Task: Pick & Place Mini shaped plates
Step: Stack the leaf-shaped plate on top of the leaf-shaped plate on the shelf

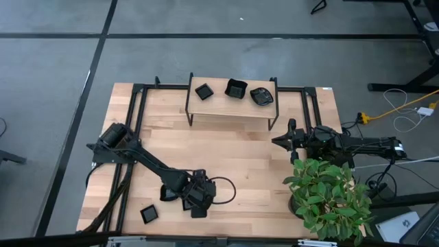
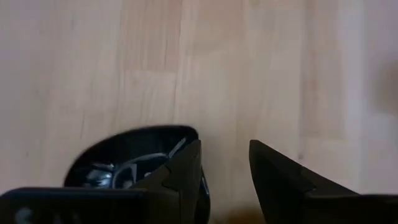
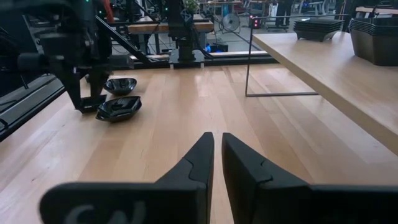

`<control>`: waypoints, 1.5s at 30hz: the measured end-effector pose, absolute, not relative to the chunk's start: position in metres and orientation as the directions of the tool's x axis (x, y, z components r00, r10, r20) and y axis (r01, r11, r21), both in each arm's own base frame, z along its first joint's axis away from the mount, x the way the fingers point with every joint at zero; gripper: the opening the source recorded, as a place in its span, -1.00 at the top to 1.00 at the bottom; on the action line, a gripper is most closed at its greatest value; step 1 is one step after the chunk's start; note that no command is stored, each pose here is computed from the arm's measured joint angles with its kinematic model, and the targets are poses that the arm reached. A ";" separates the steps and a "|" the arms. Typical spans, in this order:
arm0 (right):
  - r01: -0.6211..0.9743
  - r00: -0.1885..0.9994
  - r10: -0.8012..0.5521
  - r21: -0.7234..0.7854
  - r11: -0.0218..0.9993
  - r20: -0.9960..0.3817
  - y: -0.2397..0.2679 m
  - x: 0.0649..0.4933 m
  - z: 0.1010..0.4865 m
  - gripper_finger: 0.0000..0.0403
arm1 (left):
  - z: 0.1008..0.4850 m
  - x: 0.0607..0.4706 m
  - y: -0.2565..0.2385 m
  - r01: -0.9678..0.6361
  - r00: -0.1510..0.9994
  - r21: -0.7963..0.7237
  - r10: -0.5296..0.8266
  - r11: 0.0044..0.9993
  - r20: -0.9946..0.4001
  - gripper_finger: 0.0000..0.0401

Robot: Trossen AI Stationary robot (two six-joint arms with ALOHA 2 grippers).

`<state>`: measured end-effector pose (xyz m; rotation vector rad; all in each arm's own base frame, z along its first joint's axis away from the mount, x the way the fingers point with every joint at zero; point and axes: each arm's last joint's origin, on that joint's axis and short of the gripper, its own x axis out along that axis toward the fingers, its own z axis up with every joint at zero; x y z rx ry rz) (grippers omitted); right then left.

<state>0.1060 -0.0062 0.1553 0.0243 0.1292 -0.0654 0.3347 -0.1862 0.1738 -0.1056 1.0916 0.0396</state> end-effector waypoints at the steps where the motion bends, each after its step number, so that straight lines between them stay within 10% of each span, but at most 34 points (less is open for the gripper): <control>1: 0.067 0.990 -0.064 0.020 0.998 -0.130 -0.006 0.106 0.155 0.83 | 0.170 0.335 -0.186 -0.094 0.449 -0.056 -0.007 0.994 -0.893 0.35; 17: 0.067 0.990 -0.064 0.020 0.998 -0.130 -0.006 0.106 0.155 0.83 | 0.144 0.333 -0.184 -0.172 0.363 0.035 0.097 0.984 -0.927 0.38; 27: 0.067 0.990 -0.064 0.020 0.998 -0.130 -0.006 0.106 0.155 0.83 | 0.144 0.333 -0.182 -0.182 0.367 0.070 0.134 0.981 -0.920 0.95; 45: 0.067 0.990 -0.064 0.020 0.998 -0.130 -0.006 0.106 0.155 0.83 | 0.187 0.326 -0.168 -0.151 0.433 0.058 0.119 0.987 -0.894 0.99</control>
